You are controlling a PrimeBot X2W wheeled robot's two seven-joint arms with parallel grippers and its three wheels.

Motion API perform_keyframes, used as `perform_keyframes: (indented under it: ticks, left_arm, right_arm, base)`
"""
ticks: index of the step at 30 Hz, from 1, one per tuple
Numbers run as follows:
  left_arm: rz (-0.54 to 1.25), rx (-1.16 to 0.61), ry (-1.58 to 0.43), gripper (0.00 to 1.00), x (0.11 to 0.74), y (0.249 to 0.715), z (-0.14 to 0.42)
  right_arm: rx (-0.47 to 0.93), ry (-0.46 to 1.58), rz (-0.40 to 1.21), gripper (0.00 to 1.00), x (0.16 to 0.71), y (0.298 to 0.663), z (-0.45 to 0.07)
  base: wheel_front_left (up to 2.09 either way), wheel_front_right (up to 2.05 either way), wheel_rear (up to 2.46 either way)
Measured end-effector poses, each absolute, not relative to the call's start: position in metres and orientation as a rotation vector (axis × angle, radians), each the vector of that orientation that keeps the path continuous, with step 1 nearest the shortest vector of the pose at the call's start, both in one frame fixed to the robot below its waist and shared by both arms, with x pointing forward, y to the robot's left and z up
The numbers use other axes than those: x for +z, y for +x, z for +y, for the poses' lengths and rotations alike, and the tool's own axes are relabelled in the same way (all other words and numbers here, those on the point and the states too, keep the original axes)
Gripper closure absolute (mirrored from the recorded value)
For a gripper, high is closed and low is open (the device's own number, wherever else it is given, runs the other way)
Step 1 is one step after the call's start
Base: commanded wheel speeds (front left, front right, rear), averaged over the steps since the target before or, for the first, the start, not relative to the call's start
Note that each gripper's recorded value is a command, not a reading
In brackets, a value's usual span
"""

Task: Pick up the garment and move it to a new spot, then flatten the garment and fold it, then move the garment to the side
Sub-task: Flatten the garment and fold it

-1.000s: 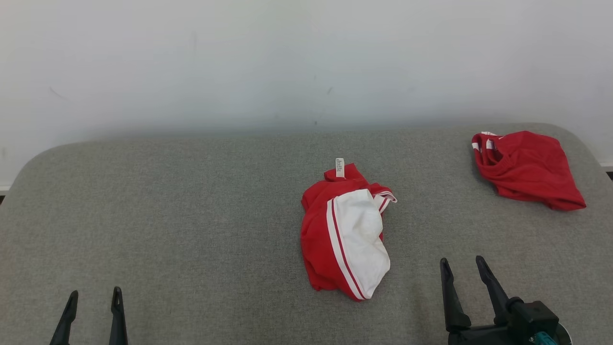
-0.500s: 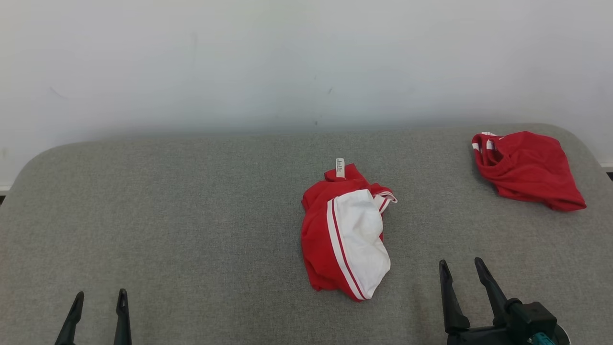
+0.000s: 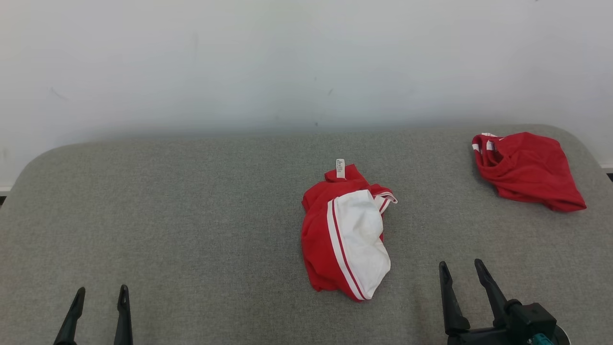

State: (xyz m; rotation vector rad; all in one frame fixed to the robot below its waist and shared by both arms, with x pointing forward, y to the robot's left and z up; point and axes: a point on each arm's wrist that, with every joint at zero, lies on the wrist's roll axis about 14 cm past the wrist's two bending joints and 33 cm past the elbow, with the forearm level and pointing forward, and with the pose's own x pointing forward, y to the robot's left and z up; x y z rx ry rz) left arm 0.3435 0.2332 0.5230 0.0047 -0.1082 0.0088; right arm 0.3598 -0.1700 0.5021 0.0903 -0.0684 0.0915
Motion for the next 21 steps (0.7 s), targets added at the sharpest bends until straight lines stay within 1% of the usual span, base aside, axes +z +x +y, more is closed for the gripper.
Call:
perform_keyframes:
  ticks: [12,16,21]
  left_arm:
    - [-0.110,0.002,0.004,0.00,0.526,0.348,0.232]
    - [-0.142,-0.073,0.004,0.00,0.539,0.366,0.211]
    - [-0.179,-0.216,0.009,0.00,0.559,0.398,0.167]
  right_arm:
    - [0.090,0.091,-0.057,0.00,0.498,0.360,-0.170]
    - [0.081,0.091,-0.048,0.00,0.495,0.360,-0.173]
    - [0.058,0.096,-0.041,0.00,0.493,0.363,-0.180]
  base:
    - [0.00,0.00,0.00]
    - [0.00,0.00,0.00]
    - [0.00,0.00,0.00]
